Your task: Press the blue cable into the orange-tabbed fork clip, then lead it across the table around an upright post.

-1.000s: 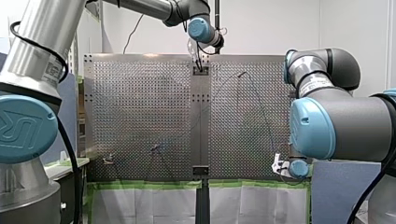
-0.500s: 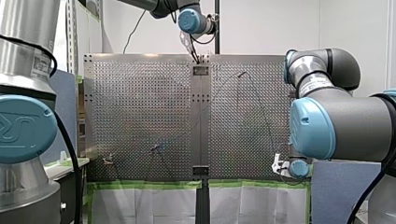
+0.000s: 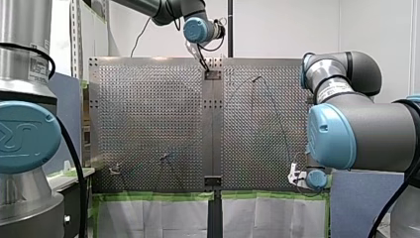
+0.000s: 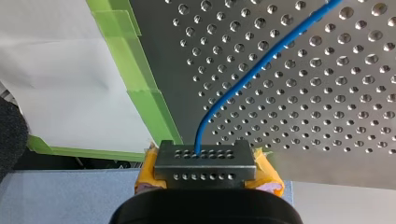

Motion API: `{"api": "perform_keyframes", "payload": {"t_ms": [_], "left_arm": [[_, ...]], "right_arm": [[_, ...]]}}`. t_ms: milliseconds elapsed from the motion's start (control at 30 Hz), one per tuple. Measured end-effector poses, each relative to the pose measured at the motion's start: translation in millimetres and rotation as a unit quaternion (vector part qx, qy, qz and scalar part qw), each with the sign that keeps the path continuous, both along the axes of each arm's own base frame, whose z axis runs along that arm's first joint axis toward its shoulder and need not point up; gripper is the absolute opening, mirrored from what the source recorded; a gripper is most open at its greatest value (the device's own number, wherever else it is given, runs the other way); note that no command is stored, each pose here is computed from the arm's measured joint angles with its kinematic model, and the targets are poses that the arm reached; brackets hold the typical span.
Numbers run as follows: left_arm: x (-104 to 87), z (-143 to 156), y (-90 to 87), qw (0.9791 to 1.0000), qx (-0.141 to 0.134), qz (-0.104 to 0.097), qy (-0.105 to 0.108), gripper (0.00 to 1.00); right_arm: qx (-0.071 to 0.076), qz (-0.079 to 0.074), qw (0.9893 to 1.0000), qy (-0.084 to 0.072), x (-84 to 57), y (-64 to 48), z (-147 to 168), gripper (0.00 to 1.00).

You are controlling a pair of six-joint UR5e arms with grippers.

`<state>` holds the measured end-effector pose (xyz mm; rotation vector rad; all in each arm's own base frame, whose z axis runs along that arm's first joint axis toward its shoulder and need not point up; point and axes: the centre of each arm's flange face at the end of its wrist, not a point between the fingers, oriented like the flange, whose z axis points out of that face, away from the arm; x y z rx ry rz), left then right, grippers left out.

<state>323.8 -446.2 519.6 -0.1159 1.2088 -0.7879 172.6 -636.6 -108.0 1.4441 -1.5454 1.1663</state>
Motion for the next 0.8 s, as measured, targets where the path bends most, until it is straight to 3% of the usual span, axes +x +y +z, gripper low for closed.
{"api": "perform_keyframes", "payload": {"t_ms": [367,800], "left_arm": [[17.0,-82.3,-5.7,0.9992,0.004,0.018,0.036,1.0],[11.7,-134.0,5.1,0.9988,0.005,0.025,0.041,1.0]], "right_arm": [[0.0,0.002,1.0,0.0,2.1,0.6,0.0,0.0],[0.0,0.004,1.0,0.0,4.1,-0.2,0.8,0.0]]}}
